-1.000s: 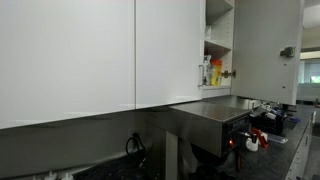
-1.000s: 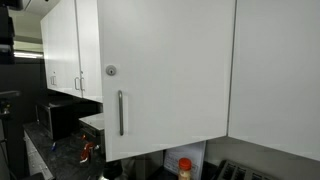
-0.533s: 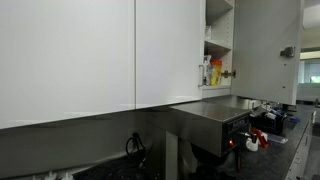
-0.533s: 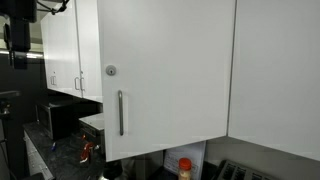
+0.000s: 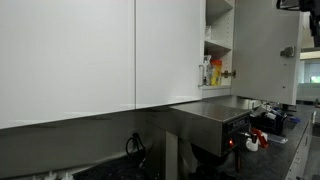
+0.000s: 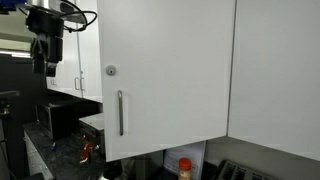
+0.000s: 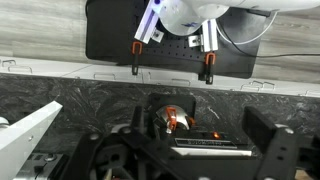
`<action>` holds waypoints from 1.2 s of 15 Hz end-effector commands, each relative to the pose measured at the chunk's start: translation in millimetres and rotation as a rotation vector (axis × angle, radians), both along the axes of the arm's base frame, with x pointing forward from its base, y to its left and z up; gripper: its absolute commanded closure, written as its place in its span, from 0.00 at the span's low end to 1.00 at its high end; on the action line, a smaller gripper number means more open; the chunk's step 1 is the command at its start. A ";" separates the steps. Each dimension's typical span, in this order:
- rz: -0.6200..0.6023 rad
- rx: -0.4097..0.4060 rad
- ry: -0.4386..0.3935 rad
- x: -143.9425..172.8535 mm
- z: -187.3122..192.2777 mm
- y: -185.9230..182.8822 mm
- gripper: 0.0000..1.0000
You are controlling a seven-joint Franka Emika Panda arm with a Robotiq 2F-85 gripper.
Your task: Open the right door on the third upper cabinet from the left, remove the container of sugar from the cabinet and place it on top of the coffeemaker
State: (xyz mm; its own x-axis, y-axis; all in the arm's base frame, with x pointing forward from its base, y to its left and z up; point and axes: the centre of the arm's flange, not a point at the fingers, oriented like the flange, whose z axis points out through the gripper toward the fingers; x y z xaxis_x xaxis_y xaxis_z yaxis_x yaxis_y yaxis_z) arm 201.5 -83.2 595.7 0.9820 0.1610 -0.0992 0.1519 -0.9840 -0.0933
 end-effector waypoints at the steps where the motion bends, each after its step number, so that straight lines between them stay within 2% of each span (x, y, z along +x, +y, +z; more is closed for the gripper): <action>1: -0.025 -0.028 0.006 39.5 -11.1 7.1 0.00; 5: -0.098 -0.084 -0.124 82.2 -35.6 11.6 0.00; 8: -0.127 -0.094 -0.172 105.2 -59.2 15.3 0.00; 13: -0.150 -0.118 -0.316 129.9 -91.5 11.4 0.00; 18: -0.182 -0.113 -0.463 141.0 -98.7 -4.4 0.00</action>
State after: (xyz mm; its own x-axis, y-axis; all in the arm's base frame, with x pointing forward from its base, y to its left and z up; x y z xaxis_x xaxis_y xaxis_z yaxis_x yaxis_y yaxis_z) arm 334.9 -75.8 508.2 0.9577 0.0148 0.2874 0.0042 -0.9993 0.0375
